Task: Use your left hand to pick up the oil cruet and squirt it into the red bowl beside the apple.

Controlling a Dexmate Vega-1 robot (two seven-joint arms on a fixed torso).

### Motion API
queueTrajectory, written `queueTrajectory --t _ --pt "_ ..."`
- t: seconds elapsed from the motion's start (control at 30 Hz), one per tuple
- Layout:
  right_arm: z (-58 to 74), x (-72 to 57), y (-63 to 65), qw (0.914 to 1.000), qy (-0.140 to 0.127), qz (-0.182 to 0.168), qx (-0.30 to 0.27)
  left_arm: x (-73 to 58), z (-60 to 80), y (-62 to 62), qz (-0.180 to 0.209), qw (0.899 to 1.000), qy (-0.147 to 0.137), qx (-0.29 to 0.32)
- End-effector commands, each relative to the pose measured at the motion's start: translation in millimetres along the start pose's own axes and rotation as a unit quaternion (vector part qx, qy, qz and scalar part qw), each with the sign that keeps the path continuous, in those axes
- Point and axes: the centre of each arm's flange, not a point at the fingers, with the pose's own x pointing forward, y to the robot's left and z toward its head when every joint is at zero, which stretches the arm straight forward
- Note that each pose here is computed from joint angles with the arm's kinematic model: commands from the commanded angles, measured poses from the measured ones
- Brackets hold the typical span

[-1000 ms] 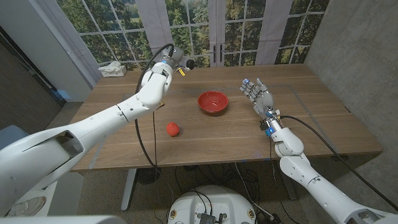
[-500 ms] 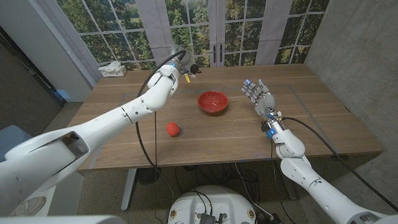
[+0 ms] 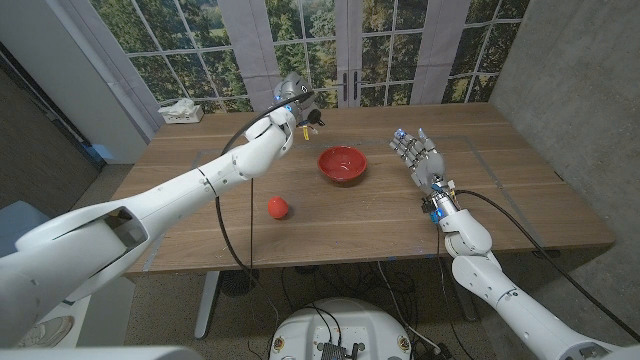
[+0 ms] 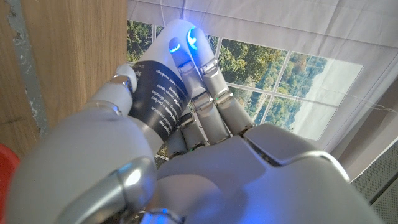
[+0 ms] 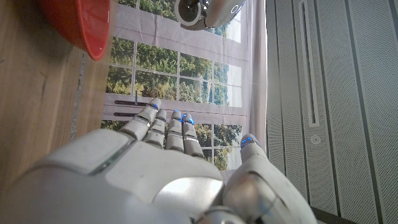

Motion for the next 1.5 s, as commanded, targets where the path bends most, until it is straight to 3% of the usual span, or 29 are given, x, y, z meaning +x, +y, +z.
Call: queueTrajectory --t 0.03,0.43,0.67,1.07,1.5 --pt "4.6 2.5 4.4 0.9999 -0.006 0.015 -0.003 3.5 10.5 -1.0 0.006 0.997 -0.022 0.068" --pt "8.7 3.1 5.4 0.9997 -0.013 0.017 -0.008 2.1 28.6 7.8 0.023 0.990 -0.049 0.132" --pt "9.3 2.1 4.2 0.9997 -0.014 0.015 -0.009 8.1 31.0 4.2 0.018 0.987 -0.051 0.153" --pt "8.7 4.3 3.0 0.9997 -0.014 0.016 -0.011 16.5 27.6 -3.7 -0.002 0.985 -0.042 0.170" --pt "8.0 6.7 0.8 0.9998 -0.012 0.013 -0.013 16.0 33.6 -6.0 0.047 0.984 -0.018 0.170"
